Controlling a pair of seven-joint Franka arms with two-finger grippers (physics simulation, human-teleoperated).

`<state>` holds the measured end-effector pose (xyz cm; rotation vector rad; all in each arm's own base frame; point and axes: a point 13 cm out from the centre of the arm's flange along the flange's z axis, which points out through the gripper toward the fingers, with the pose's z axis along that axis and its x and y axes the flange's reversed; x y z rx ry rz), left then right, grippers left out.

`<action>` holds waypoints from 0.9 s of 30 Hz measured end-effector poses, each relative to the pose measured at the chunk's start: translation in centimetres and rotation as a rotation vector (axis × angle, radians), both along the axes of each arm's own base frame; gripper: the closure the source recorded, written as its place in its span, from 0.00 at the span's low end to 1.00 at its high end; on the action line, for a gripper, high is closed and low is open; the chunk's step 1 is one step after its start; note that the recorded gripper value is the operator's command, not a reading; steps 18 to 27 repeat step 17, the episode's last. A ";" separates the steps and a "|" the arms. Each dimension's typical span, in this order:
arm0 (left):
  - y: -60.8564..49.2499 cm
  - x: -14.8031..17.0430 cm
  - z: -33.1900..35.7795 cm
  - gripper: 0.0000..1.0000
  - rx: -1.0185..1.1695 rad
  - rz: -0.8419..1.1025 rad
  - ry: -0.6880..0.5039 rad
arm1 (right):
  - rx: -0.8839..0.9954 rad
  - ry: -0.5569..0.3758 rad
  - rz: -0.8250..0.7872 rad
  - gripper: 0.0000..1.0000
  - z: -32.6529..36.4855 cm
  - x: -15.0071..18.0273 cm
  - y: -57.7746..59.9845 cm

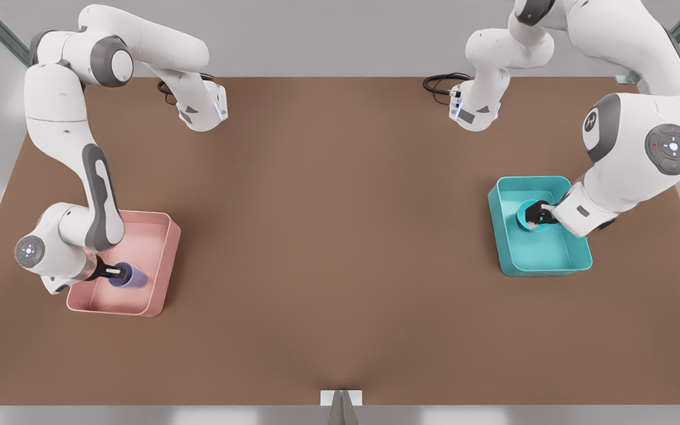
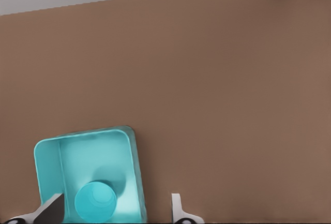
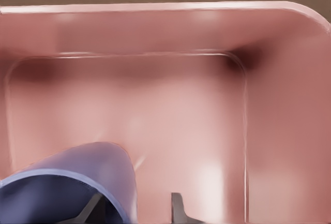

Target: Put the bowls and cups in different boxes

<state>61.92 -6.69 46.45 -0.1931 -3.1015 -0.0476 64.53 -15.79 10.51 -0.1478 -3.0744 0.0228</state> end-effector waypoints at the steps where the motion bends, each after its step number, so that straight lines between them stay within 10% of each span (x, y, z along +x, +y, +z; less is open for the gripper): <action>1: -0.2 -0.4 -0.4 0.00 0.003 0.007 0.024 | -0.004 -0.014 0.002 0.00 1.1 0.3 0.1; 11: -1.9 -3.7 -1.2 0.00 0.026 0.049 0.148 | 0.011 -0.151 0.070 0.00 28.0 2.0 5.5; 14: -2.0 -4.2 -1.3 0.00 0.032 0.064 0.168 | 0.016 -0.126 0.064 0.00 36.6 -2.6 6.8; 27: -2.0 -4.5 -1.4 0.00 0.034 0.077 0.179 | 0.030 -0.033 0.072 0.00 37.8 -6.5 8.5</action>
